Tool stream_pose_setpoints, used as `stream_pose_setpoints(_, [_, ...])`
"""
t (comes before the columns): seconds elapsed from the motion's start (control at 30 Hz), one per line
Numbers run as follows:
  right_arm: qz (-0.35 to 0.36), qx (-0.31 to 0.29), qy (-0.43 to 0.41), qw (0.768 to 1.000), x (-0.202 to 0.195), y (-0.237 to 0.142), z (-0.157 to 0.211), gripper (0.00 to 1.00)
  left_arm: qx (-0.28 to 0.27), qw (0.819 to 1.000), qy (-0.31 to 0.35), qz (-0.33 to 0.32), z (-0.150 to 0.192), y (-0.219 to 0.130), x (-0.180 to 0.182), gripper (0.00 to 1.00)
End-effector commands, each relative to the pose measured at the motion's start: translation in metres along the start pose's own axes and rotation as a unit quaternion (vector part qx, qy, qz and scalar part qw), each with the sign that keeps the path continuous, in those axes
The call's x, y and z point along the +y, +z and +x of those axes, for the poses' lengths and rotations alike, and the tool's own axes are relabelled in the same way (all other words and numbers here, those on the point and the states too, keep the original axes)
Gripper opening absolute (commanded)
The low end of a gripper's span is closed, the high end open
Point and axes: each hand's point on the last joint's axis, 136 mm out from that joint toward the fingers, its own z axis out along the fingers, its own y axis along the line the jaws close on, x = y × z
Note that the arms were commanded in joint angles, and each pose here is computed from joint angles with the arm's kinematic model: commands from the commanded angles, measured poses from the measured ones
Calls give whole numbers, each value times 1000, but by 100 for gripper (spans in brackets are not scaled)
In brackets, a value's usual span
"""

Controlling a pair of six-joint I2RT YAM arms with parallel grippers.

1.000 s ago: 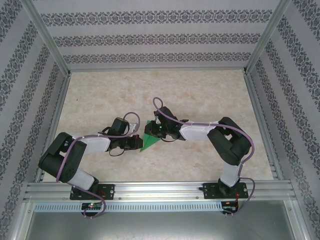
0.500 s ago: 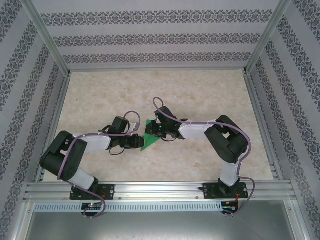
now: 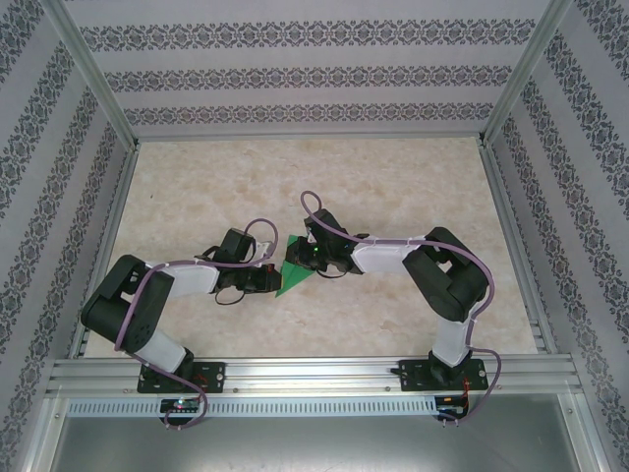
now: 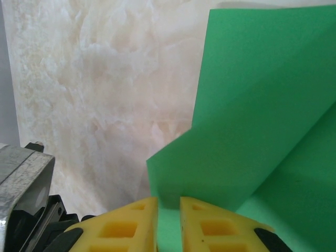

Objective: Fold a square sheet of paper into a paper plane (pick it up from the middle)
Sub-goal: Fourth fold the wing at the center of the table.

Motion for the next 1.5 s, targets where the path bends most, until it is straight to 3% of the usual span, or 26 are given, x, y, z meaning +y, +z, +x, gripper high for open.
stream_pose_setpoints(0.0, [-30, -14, -17, 999, 22, -11, -10, 20, -11, 999, -10, 30, -15, -2, -8, 0])
stream_pose_setpoints(0.37, [-46, -3, -11, 999, 24, 7, -16, 20, 3, 997, -43, 57, -17, 1, -6, 0])
stream_pose_setpoints(1.27, [-14, -2, 20, 1000, -19, 29, -29, 19, 39, 994, -91, 42, -15, 11, 10, 0])
stream_pose_setpoints(1.47, [-39, 8, 9, 999, -10, 30, -28, 20, 41, 994, -97, 40, -14, 12, 12, 0])
